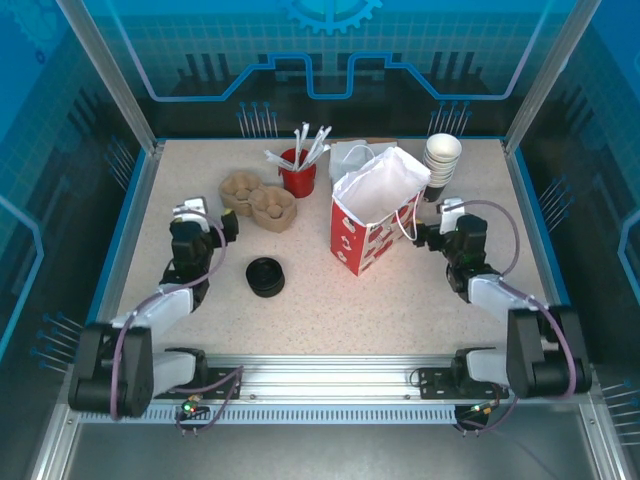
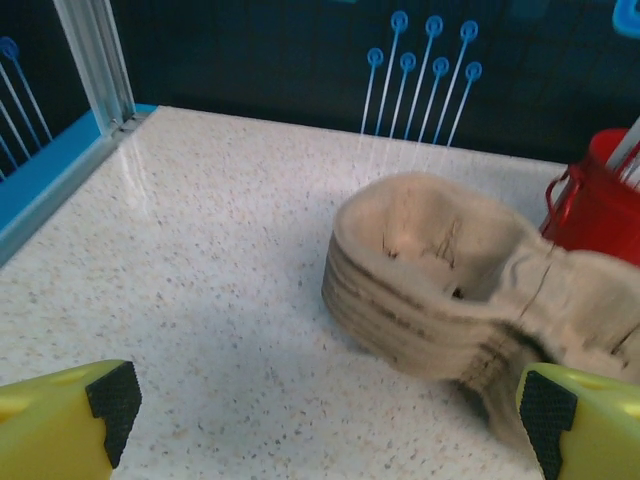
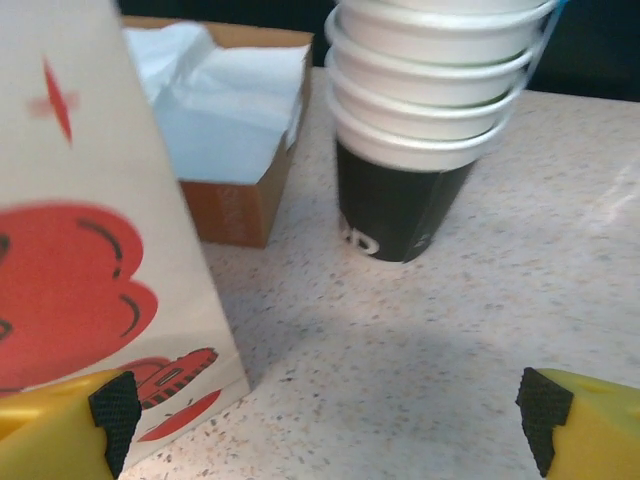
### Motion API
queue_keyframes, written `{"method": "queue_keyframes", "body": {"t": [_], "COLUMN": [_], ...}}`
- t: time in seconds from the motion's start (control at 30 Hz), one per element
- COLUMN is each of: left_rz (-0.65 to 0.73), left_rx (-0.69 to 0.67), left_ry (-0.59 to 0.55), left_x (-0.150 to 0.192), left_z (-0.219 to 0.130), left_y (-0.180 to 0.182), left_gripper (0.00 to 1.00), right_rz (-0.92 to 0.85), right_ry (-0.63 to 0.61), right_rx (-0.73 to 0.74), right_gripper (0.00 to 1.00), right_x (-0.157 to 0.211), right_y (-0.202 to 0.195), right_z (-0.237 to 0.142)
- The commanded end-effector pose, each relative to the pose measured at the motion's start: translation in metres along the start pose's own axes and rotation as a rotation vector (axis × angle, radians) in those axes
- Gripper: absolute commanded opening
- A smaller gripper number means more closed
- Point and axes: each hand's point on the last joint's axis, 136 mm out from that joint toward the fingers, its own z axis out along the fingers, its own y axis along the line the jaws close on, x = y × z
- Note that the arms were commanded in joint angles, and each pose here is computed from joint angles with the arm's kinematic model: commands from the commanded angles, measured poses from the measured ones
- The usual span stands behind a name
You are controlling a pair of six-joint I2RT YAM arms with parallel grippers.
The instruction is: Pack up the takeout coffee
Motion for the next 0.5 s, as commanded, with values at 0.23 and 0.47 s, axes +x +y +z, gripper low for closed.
{"method": "queue_keyframes", "body": {"t": [0.23,0.47], "left_rz": [-0.377,-0.351], "left_rx": [-0.247,-0.003], "left_ry": [0.209,0.351], "left_x": [-0.065,-0.080], "left_z": [-0.080,-0.099], "left_y": [0.028,-0.018], "left_gripper": [0.99,0.99], "right_rz": [0.503,0.640], "right_ry": [0.089,0.271], "right_rx": [0.296,0.111], "right_gripper": [1.00,1.00], "right_x": [-0.049,-0.115], "right_y": [-0.078,-0.056], "right_z": [-0.094,-0.076]}}
